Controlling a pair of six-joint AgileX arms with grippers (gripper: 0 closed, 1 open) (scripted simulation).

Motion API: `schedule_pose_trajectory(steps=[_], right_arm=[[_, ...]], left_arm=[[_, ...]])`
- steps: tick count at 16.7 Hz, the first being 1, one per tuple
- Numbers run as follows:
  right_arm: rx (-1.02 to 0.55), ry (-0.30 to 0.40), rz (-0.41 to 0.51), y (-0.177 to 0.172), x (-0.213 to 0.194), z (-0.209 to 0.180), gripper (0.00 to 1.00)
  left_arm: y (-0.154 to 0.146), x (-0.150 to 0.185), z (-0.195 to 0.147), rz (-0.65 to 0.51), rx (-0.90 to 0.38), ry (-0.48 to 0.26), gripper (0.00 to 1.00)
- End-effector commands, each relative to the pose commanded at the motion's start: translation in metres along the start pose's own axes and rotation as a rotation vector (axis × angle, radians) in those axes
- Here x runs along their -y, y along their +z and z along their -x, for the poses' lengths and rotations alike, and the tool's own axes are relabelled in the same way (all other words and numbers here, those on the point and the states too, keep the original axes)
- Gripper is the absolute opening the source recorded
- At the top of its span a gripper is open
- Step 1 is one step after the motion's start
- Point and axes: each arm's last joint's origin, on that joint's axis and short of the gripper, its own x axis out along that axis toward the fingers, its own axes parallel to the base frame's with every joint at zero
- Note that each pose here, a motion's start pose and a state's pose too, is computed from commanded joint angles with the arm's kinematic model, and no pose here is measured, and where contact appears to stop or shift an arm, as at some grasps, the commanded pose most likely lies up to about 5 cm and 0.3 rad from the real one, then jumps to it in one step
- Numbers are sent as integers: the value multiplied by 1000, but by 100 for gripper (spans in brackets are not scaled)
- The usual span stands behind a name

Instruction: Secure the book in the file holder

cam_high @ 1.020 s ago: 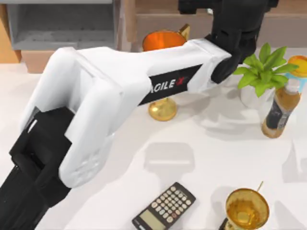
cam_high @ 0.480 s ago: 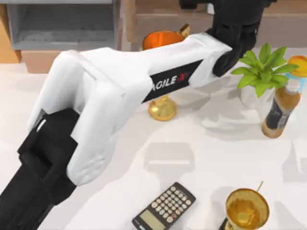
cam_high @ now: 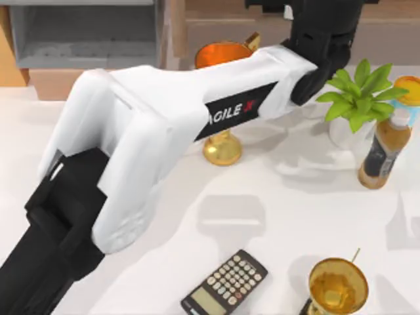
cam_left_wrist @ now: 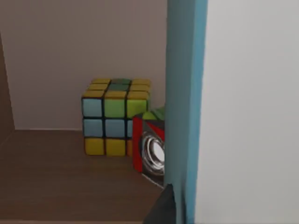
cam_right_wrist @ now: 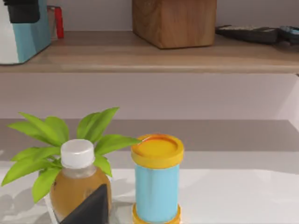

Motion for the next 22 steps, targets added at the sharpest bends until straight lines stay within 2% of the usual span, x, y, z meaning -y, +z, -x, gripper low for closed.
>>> schedule_pose_trajectory(steps=[5, 6, 14, 22], right_arm=[[0, 0, 0, 0, 0, 0, 100], [0, 0, 0, 0, 0, 0, 100], [0, 0, 0, 0, 0, 0, 100], [0, 0, 0, 0, 0, 0, 100]], left_arm=[[0, 0, 0, 0, 0, 0, 2], [0, 0, 0, 0, 0, 0, 0], [1, 2, 2, 0, 1, -4, 0], [15, 2, 2, 0, 1, -4, 0]])
